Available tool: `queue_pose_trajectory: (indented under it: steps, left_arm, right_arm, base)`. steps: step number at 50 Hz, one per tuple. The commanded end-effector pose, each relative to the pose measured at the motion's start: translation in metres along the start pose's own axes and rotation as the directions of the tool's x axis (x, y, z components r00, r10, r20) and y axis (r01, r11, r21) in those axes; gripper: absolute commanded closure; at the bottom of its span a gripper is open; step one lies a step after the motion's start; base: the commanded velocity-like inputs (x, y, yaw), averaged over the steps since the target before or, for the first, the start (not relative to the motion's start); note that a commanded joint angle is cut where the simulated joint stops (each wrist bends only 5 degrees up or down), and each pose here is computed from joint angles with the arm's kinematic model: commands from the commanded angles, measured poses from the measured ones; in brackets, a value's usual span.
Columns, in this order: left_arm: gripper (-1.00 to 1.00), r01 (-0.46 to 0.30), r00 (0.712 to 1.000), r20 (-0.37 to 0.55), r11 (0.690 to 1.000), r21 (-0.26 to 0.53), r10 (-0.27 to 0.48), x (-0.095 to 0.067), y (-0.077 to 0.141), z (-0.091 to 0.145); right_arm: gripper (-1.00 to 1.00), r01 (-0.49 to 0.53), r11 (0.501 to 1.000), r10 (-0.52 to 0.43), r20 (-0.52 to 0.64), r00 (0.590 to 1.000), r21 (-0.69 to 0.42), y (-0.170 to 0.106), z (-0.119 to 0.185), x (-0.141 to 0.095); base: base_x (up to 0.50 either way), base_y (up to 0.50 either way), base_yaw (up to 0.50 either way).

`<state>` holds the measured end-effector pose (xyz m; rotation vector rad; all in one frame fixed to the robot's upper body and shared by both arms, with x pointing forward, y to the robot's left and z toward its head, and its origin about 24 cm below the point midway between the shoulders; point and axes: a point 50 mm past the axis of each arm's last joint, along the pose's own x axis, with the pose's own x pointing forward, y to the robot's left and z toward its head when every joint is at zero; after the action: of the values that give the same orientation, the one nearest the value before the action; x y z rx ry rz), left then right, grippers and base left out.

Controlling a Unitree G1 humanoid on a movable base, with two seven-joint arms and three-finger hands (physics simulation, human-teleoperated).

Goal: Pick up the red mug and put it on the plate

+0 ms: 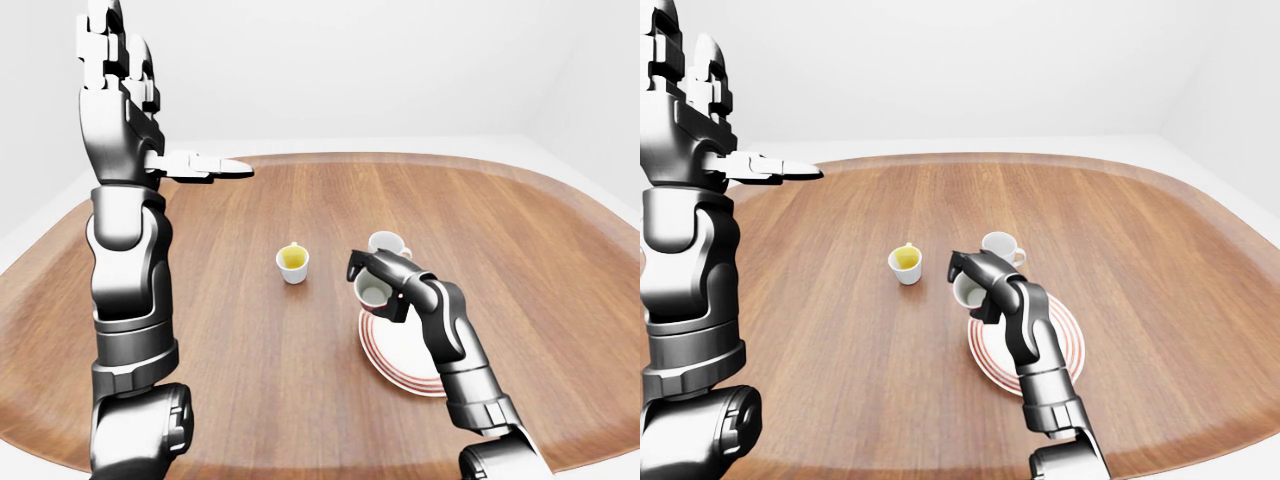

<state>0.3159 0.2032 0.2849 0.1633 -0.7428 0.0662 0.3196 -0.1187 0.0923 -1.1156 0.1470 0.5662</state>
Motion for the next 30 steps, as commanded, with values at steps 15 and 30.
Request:
queue_pose_trajectory:
  steps: [15,30]
  left_arm:
    - [-1.00,0.003,1.000,0.010,1.000,0.000,-0.003,-0.001,-0.001,0.002]
    - [-1.00,0.009,1.000,0.011,1.000,0.000,-0.009,0.000,-0.005,0.002]
  right_arm:
    - [1.00,0.050,0.993,-0.054,0.026,0.998,0.106,-0.004,-0.018,-0.018]
    - [1.00,0.099,0.978,-0.097,-0.021,0.995,0.186,-0.001,-0.043,-0.029]
  base:
    - [0.00,0.00,0.00]
    - [0.00,0.00,0.00]
